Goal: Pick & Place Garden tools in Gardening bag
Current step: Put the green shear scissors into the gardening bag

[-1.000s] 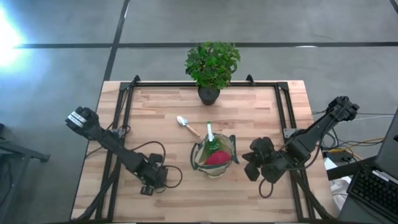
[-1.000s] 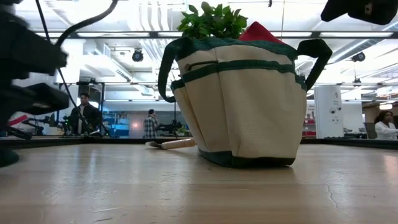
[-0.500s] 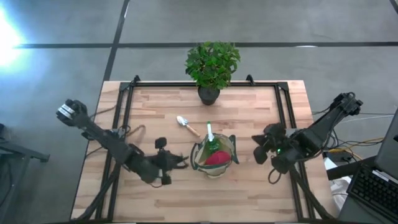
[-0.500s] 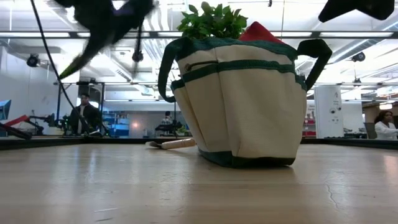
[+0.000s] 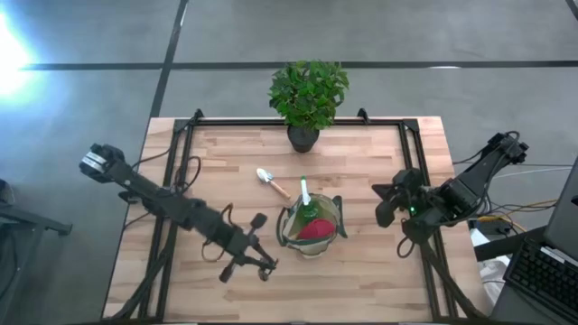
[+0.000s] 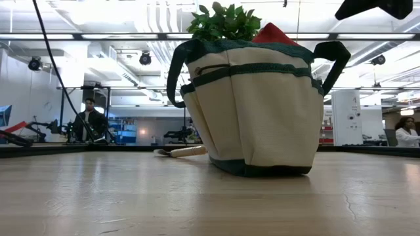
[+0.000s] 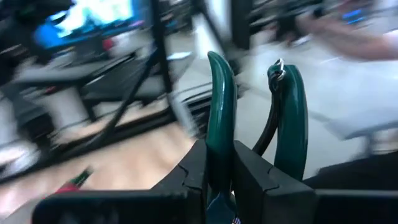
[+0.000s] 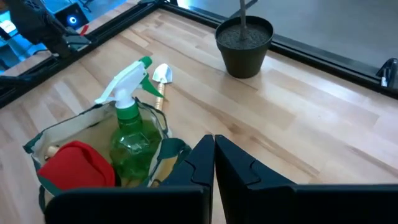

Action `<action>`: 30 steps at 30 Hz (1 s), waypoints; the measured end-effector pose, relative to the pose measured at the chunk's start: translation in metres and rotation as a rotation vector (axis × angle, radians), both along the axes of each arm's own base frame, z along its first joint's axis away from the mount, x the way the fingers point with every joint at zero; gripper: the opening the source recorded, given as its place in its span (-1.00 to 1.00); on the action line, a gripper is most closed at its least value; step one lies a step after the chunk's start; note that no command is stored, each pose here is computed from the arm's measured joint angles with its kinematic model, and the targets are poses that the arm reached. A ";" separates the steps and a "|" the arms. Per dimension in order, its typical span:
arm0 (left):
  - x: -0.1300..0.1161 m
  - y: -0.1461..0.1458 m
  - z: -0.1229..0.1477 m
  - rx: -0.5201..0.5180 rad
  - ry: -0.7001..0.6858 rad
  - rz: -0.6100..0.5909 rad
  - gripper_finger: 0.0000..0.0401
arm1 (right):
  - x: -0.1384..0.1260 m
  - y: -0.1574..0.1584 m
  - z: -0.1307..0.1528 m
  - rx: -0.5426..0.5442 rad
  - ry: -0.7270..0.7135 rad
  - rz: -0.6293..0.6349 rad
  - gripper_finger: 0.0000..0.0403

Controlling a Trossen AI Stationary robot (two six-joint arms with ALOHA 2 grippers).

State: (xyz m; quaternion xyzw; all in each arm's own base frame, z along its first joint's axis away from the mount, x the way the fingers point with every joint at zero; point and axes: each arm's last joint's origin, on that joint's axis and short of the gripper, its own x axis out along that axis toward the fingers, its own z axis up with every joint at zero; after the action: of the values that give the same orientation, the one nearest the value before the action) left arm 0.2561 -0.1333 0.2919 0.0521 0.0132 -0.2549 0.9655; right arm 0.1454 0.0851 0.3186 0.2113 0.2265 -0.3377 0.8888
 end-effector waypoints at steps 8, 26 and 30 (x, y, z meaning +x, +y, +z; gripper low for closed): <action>0.027 0.036 0.001 -0.050 -0.191 -0.522 -0.78 | 0.002 0.001 -0.002 -0.011 0.012 0.003 -0.96; 0.100 0.062 -0.035 -0.040 -0.183 -0.447 -0.78 | 0.002 0.002 -0.002 -0.005 0.023 0.009 -0.96; 0.109 0.065 -0.033 -0.064 -0.169 -0.235 -0.78 | 0.002 0.003 -0.003 0.050 0.029 0.003 -0.96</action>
State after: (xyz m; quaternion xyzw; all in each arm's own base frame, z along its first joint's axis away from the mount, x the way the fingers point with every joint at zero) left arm 0.3655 -0.0678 0.2589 0.0435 -0.0824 -0.3614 0.9278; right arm 0.1473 0.0878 0.3154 0.2283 0.2482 -0.3335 0.8804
